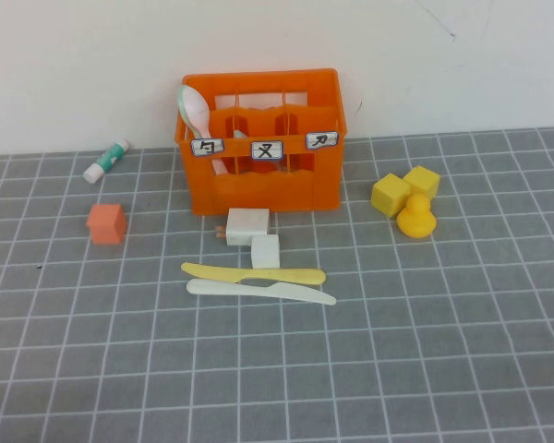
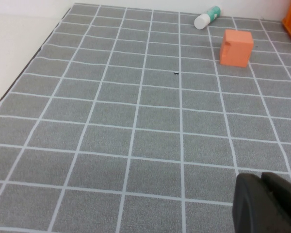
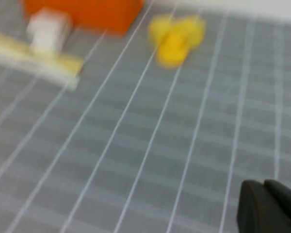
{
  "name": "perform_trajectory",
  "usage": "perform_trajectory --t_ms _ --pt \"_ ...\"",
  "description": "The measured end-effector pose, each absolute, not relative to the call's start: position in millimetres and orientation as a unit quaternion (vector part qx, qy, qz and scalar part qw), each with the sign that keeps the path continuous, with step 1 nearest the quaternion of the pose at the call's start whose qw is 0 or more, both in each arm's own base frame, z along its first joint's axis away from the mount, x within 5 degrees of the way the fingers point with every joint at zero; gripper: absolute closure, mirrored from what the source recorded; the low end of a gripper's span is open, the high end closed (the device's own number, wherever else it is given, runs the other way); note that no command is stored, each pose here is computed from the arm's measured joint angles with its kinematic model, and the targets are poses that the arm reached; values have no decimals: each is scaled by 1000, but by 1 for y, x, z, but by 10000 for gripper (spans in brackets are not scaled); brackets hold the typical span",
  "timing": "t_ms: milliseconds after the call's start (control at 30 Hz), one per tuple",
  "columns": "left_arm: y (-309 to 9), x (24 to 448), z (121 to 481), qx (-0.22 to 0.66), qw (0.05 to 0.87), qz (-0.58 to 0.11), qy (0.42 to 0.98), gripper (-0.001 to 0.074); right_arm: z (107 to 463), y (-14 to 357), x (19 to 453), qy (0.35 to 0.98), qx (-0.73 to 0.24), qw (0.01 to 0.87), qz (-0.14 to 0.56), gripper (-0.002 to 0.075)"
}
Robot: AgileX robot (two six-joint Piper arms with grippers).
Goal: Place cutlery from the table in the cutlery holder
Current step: Pick up the knife
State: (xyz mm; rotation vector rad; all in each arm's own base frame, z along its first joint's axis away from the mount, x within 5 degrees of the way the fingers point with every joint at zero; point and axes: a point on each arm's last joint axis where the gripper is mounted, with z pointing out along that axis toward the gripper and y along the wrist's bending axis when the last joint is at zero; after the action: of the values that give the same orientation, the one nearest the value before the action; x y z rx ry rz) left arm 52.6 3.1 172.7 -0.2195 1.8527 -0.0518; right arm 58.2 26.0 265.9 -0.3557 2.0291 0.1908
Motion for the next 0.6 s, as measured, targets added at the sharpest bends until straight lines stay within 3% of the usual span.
perform_trajectory --t_ms 300,600 --pt "3 53 173 -95 595 -23 798 736 302 31 97 872 -295 385 68 727" --pt "3 53 173 -96 595 -23 797 736 330 29 143 877 -356 318 53 728"
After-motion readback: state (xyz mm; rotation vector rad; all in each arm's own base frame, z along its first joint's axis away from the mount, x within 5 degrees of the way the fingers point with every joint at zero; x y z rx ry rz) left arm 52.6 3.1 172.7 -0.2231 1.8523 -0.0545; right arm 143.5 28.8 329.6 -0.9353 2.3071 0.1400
